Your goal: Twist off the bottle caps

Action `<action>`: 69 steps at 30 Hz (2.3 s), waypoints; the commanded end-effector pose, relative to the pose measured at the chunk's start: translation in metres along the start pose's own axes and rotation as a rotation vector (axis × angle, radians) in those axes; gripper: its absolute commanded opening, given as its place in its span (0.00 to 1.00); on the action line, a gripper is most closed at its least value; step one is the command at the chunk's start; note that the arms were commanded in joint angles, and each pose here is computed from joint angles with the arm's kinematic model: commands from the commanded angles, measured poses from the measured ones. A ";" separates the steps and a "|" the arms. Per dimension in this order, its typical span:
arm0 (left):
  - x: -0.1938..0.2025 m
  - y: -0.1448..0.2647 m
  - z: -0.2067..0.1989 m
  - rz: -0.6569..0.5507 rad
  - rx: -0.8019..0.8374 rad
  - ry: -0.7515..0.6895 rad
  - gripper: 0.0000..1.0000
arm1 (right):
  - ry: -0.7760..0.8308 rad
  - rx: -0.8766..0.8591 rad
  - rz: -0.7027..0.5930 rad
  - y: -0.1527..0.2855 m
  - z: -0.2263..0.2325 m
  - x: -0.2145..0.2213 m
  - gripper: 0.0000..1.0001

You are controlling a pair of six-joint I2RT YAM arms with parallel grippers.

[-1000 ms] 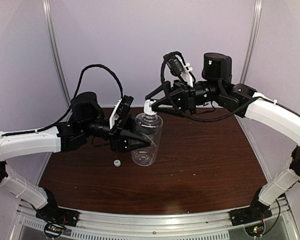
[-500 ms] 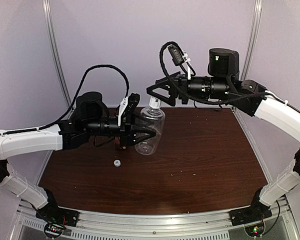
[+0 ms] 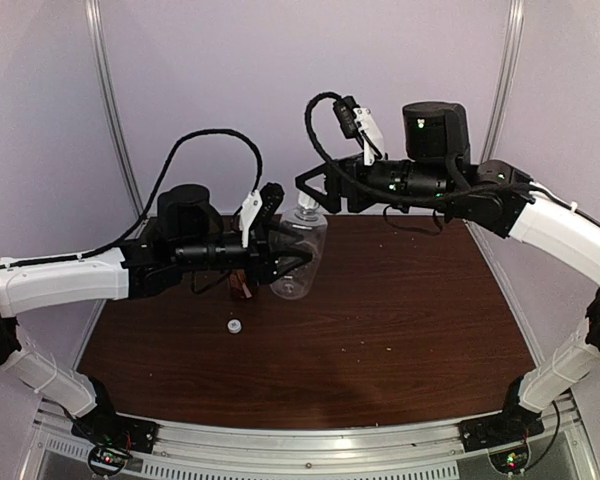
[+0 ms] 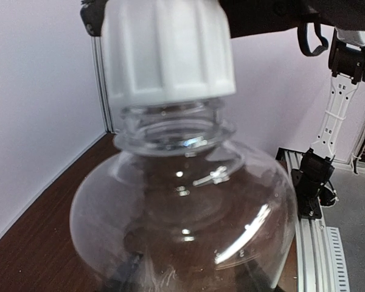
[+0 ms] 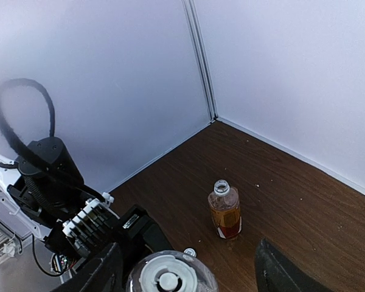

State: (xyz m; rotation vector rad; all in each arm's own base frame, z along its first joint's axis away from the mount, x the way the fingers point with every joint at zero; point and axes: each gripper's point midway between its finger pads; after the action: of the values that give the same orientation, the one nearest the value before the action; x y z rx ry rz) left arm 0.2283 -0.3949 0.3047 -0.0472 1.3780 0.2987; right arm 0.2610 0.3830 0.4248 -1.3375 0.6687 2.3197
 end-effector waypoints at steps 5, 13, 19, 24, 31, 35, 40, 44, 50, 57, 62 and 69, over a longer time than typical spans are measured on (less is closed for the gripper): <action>-0.024 0.000 0.013 -0.062 -0.061 -0.021 0.20 | -0.022 0.043 0.016 -0.011 -0.006 0.007 0.66; -0.024 0.001 0.016 -0.060 -0.079 -0.021 0.20 | -0.036 0.019 0.026 -0.014 -0.003 0.012 0.50; -0.026 0.004 0.018 -0.070 -0.102 -0.025 0.20 | -0.050 -0.031 0.033 -0.014 0.004 0.016 0.38; -0.029 0.009 0.019 -0.084 -0.116 -0.029 0.20 | -0.042 -0.057 0.036 -0.013 0.008 0.017 0.29; -0.033 0.015 0.008 -0.113 -0.073 -0.042 0.20 | 0.021 -0.163 0.011 0.000 0.020 0.007 0.17; -0.043 0.021 -0.010 -0.162 0.021 -0.072 0.21 | 0.081 -0.341 0.043 0.011 0.040 0.008 0.16; -0.060 0.032 -0.044 -0.235 0.212 -0.110 0.23 | 0.215 -0.555 0.105 0.032 0.068 0.019 0.19; -0.074 0.045 -0.066 -0.291 0.342 -0.131 0.23 | 0.283 -0.698 0.154 0.046 0.079 0.028 0.23; -0.082 0.055 -0.085 -0.318 0.480 -0.113 0.23 | 0.274 -0.841 0.218 0.052 0.084 0.036 0.30; -0.079 0.052 -0.082 -0.311 0.462 -0.106 0.23 | 0.251 -0.820 0.225 0.048 0.080 0.035 0.32; -0.076 0.047 -0.079 -0.301 0.441 -0.100 0.23 | 0.246 -0.797 0.217 0.049 0.079 0.033 0.33; -0.075 0.038 -0.067 -0.292 0.378 -0.075 0.23 | 0.232 -0.734 0.209 0.045 0.070 0.035 0.42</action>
State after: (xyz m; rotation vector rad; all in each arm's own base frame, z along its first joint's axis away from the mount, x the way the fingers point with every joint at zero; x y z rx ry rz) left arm 0.1400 -0.3853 0.3362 0.1725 1.4041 -0.1547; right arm 0.1642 0.3974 0.4335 -1.9820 -0.0991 2.7618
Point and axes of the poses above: each gripper's point midway between its finger pads, its own y axis back along the fingers, its own z axis along the line the jaws close on, x = y × z, and after that the axes turned 12 degrees about -y, right-handed
